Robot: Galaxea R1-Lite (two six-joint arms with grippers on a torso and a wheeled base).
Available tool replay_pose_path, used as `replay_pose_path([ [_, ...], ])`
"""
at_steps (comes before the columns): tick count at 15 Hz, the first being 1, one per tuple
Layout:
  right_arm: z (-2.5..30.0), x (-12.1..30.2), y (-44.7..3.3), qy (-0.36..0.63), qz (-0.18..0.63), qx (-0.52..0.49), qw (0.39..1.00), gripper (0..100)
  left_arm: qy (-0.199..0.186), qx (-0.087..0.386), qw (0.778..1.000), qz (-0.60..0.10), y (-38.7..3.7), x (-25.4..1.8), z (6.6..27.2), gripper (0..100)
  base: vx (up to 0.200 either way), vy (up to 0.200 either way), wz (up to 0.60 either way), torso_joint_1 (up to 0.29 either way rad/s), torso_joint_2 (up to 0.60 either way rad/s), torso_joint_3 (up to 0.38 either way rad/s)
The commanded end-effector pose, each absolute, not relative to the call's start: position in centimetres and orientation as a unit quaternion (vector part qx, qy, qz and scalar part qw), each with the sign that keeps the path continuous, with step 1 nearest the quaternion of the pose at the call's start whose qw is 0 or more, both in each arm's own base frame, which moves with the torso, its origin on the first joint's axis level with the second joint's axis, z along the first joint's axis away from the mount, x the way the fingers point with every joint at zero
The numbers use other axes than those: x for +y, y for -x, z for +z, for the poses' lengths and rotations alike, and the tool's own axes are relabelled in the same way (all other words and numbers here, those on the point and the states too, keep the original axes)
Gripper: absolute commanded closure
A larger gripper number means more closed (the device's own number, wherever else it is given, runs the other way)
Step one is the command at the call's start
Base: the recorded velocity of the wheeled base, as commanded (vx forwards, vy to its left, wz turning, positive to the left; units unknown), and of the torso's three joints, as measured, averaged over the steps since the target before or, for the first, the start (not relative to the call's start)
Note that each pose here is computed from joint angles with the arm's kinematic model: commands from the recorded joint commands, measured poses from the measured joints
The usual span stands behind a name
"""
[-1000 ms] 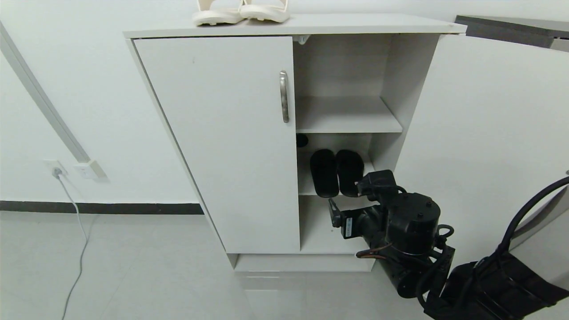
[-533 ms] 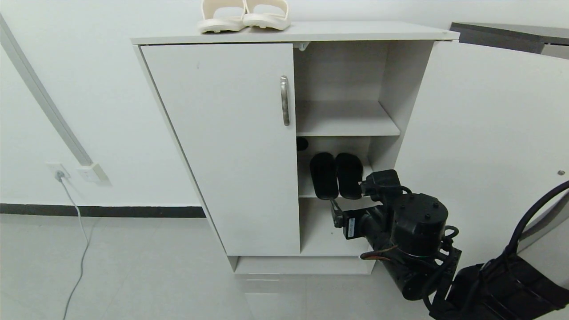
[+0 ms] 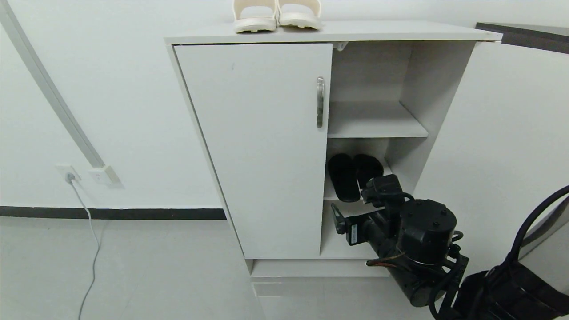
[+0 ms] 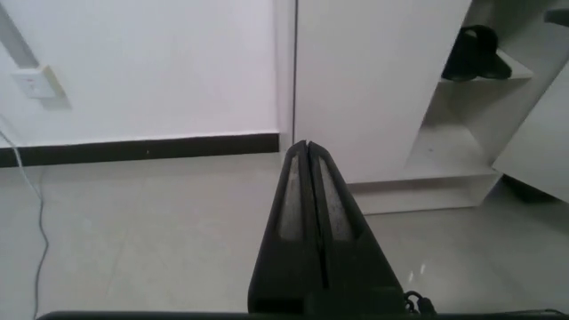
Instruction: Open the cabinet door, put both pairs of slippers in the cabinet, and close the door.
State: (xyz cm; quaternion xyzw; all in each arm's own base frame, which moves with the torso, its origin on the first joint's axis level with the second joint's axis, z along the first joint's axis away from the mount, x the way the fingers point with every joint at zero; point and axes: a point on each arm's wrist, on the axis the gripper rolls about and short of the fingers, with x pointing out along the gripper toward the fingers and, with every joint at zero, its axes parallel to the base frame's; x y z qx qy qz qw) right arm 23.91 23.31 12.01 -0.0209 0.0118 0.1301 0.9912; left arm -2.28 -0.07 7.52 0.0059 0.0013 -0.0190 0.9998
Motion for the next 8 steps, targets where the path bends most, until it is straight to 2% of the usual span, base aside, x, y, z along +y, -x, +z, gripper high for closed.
replay_pose_path([
  [1,11.6,23.26,-23.9,0.026,0.131,0.018,0.991,0,-0.006,0.002,1.0,-0.017,2.27,-0.06,7.52,100,0.0,0.2,0.0,0.002,0.01,0.007],
  [7,11.61,23.27,-23.9,0.025,0.133,0.017,0.991,0,-0.006,0.002,1.0,-0.016,2.27,-0.06,7.52,100,0.0,0.2,0.0,0.0,0.0,0.004],
  [8,11.58,23.24,-23.86,0.025,0.134,0.017,0.991,0,-0.005,0.002,1.0,-0.016,2.27,-0.06,7.52,100,0.0,0.0,0.0,0.0,0.0,0.0],
])
